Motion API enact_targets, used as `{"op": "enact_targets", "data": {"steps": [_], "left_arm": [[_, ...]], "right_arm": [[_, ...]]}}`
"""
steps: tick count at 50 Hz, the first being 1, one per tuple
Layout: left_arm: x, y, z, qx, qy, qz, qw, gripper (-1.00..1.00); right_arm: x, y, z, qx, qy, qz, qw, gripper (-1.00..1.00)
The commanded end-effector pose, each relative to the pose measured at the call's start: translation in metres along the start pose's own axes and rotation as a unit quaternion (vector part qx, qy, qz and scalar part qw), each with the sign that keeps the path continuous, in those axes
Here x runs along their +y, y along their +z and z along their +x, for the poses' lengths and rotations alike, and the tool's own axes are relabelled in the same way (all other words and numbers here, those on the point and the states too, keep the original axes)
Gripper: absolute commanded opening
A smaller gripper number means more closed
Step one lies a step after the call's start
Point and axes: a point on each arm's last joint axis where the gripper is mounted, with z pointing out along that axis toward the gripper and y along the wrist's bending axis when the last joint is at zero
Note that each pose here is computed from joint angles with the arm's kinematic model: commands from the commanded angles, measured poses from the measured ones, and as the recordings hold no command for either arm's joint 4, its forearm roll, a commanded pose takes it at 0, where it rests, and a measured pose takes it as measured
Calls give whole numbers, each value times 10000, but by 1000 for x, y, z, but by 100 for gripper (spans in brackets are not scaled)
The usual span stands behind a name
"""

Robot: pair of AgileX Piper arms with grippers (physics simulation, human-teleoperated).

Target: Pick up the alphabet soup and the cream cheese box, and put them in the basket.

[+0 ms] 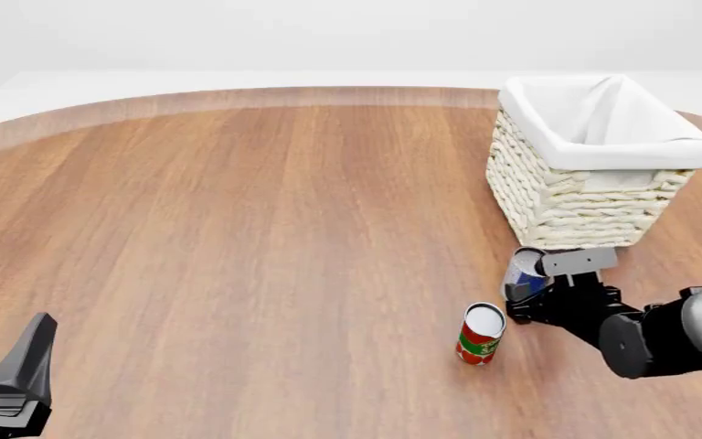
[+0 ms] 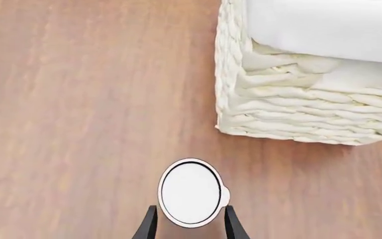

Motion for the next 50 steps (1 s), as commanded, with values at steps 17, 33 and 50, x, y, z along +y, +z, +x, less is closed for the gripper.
{"op": "enact_targets", "data": {"steps": [17,33,50], "left_arm": [[0,0,0,0,0,0,10000,100],[0,0,0,0,0,0,10000,100],[0,0,0,0,0,0,10000,100]], "right_arm": [[-4,10,10,75,45,57,9999,-100],[-9,-7,-2,-141,16,141,9998,-100],[-9,-29,-19,-418,-95,160,9990,-100]]}}
